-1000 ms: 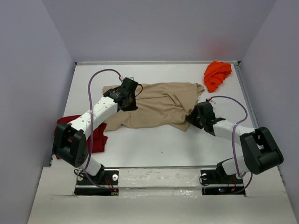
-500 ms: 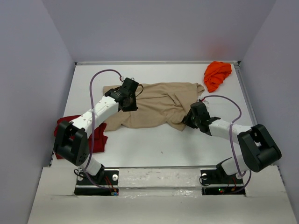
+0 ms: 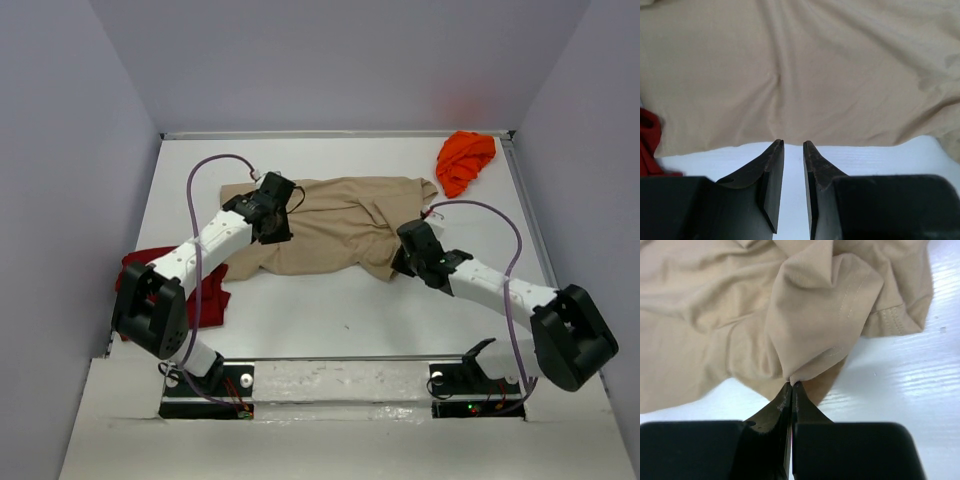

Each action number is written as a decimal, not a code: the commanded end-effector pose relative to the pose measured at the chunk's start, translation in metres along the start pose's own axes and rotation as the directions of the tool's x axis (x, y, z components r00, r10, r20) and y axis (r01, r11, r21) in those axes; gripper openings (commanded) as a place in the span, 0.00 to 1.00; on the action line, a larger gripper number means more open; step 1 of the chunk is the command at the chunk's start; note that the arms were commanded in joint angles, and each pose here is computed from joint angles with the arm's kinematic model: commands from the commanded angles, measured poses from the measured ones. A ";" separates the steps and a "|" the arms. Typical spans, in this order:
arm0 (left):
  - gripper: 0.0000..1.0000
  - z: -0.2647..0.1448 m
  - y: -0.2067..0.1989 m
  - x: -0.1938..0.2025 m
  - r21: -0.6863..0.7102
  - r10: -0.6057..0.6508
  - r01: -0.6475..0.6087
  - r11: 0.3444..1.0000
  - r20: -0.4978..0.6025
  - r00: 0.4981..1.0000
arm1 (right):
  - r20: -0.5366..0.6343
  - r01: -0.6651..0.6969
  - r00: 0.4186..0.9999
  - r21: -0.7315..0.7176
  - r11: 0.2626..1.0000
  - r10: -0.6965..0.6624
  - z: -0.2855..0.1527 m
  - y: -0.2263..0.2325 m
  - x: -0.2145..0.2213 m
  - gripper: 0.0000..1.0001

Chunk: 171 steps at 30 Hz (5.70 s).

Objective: Fold and stack the t-shirts
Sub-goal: Grap the side of the flattened tshirt closest away from the robot with both arms, then fold the other side of the tshirt into a rectangle

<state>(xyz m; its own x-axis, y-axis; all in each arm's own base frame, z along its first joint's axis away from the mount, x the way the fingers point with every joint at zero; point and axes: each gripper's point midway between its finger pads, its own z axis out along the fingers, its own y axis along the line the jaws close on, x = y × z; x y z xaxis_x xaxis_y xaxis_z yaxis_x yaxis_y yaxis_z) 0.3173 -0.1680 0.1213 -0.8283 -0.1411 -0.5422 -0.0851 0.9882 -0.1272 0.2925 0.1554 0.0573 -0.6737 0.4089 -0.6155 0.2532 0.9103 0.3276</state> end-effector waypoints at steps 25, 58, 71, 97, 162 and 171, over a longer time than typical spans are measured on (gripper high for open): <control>0.33 -0.031 0.024 0.043 -0.051 -0.041 0.042 0.998 0.021 0.999 | 0.083 0.034 0.996 0.079 0.996 -0.041 -0.152 0.021 0.036 0.00; 0.45 0.023 0.033 0.083 -0.045 -0.236 0.232 0.972 -0.149 0.960 | 0.120 -0.002 0.993 0.034 0.999 -0.002 -0.158 0.009 0.029 0.00; 0.48 0.041 0.055 0.076 -0.091 -0.278 0.265 0.960 -0.188 0.942 | 0.132 -0.003 0.991 0.036 0.999 -0.002 -0.159 0.010 0.025 0.00; 0.00 0.030 0.047 0.060 -0.058 -0.194 0.187 0.981 -0.152 0.969 | 0.132 0.071 0.987 0.129 0.989 -0.088 -0.138 0.021 0.038 0.00; 0.83 0.055 0.033 -0.107 -0.095 -0.088 0.083 0.992 -0.047 0.995 | 0.014 0.286 0.957 0.117 0.951 -0.290 0.060 0.064 -0.197 0.74; 0.89 -0.009 0.039 -0.100 -0.192 -0.017 0.030 0.981 0.070 0.997 | 0.021 0.327 0.945 -0.126 0.936 -0.327 0.016 0.120 -0.189 0.71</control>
<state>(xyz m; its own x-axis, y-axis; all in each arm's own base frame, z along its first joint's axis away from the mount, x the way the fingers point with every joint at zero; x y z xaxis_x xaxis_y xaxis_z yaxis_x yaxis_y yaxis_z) 0.4193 -0.1156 0.1321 -0.8387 -0.2027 -0.5055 -0.2196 0.9752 -0.0267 0.4840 0.1517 0.1667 -0.7244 0.1170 -0.6794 0.0700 0.9929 0.0965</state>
